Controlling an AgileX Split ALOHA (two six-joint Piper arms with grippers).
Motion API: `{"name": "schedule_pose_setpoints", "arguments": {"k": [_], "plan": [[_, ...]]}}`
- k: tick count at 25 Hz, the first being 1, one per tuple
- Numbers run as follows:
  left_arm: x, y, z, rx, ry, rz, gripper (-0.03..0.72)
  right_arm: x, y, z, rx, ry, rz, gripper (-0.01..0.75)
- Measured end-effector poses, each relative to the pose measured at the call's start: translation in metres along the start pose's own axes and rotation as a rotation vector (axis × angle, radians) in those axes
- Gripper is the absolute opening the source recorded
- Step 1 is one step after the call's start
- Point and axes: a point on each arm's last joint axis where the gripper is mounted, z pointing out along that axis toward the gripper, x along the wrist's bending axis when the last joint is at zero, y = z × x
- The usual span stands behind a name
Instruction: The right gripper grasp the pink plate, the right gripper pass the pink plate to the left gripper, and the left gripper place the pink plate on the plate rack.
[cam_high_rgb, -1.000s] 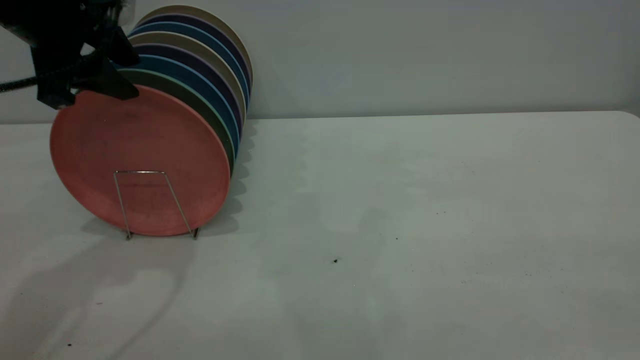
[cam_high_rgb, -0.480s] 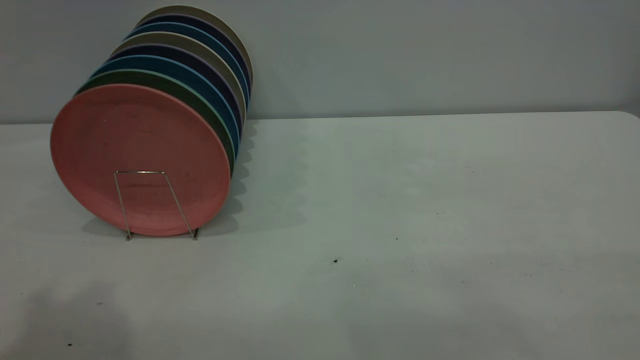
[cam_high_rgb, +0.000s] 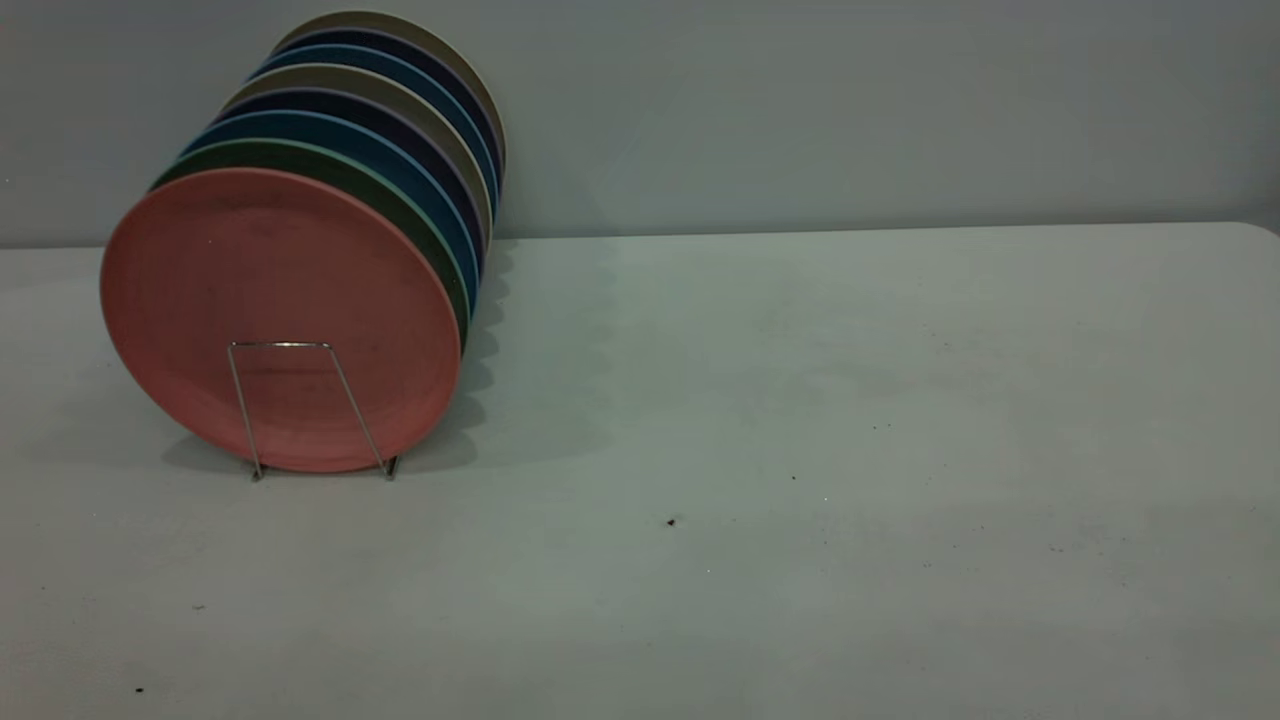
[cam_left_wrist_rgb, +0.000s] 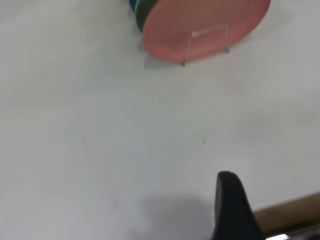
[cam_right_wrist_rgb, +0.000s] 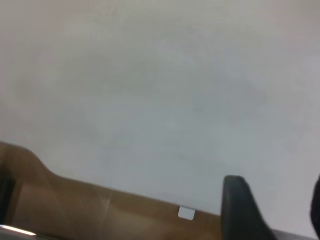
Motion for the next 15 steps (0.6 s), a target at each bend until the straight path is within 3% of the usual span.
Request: {"name": "schedule_pose_setpoints", "arguments": {"k": [3, 8, 15], "plan": [[-0.005, -0.033, 0.021, 0.078, -0.007, -0.027, 0.476, 0.001, 0.000, 0.000, -0.001, 0.008, 0.004, 0.444], [-0.013, -0.088, 0.053, 0.185, -0.019, -0.067, 0.490, 0.001, 0.000, 0.000, -0.001, 0.010, 0.005, 0.454], [-0.020, -0.126, 0.067, 0.138, -0.015, -0.069, 0.491, 0.001, 0.000, 0.000, -0.001, 0.010, 0.006, 0.436]]}}
